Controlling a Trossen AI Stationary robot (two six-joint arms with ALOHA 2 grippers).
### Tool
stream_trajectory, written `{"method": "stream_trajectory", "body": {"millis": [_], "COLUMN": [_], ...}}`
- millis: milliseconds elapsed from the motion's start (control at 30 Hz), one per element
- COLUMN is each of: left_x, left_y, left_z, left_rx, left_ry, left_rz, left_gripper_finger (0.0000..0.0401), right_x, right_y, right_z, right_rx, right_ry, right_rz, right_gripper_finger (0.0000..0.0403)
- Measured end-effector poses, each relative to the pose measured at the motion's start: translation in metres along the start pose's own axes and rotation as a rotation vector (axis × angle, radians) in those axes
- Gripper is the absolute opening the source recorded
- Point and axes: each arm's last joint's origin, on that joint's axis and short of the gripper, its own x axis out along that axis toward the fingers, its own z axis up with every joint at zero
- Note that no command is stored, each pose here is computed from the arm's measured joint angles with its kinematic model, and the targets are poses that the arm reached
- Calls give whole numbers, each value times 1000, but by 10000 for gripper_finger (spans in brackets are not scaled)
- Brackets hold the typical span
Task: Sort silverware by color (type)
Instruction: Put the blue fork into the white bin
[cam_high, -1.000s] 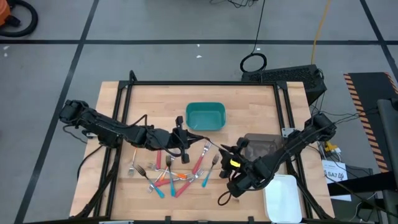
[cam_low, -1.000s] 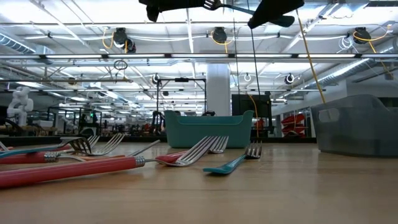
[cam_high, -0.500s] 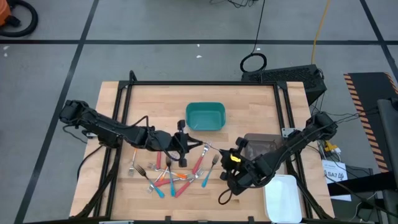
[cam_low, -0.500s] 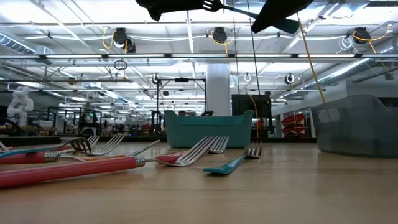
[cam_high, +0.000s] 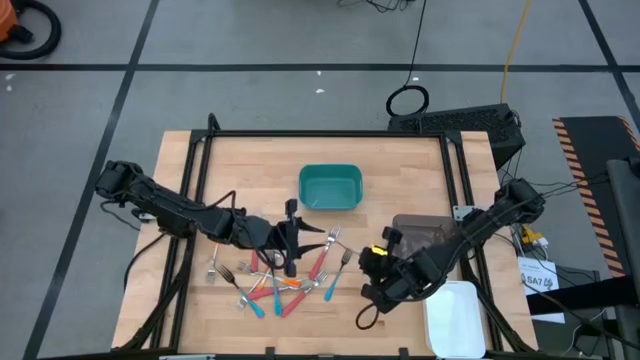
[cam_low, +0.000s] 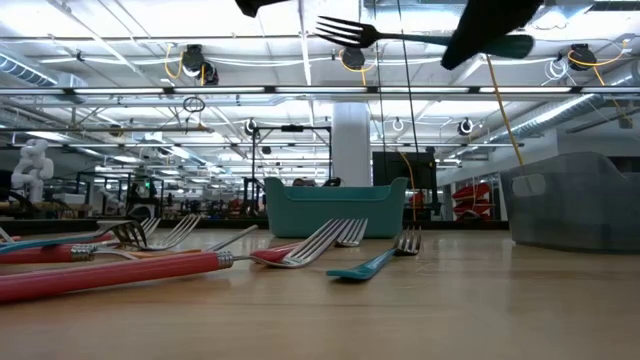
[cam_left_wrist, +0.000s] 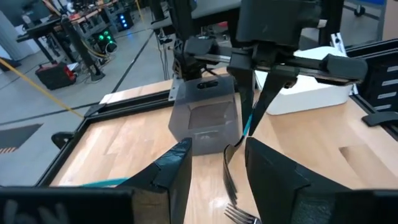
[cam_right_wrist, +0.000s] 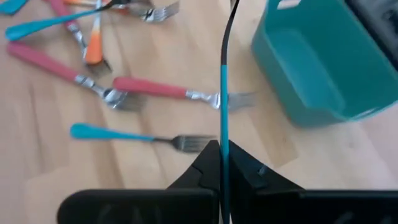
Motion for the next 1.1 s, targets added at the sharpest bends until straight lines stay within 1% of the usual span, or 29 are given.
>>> {"method": "stream_trajectory", "body": {"millis": [133,233,400,533,667,800,967,1100], "left_x": [-1,-1,-1,-1,-1,-1,-1,-1], "left_y": [-1,-2,-2,-2,-2,-2,-2,-2], "left_z": [-1,-2,-2,-2,-3,-3,-3,-3], "left_rx": [-5,1,0,-23,-40,-65,-81,-79], "left_ry": [7,21,26,27,28,30,30,30], "left_rz": [-4,-5,-5,-5,-4,-4,-4,-4], "left_gripper_finger": [149,149,150,150,150,150,150,150], "right_x": [-6,-20,-59,-94,-117,-132,-140,-141], "right_y": [4,5,5,-6,-21,-34,-48,-55], "right_z": [-6,-15,-27,-37,-47,-58,-67,-73], "right_rx": [30,77,162,241,353,386,336,244], "right_ry": [75,158,227,268,319,482,706,844], "right_rz": [69,152,312,417,434,446,436,395], "right_gripper_finger": [1,1,1,1,1,2,3,3]}}
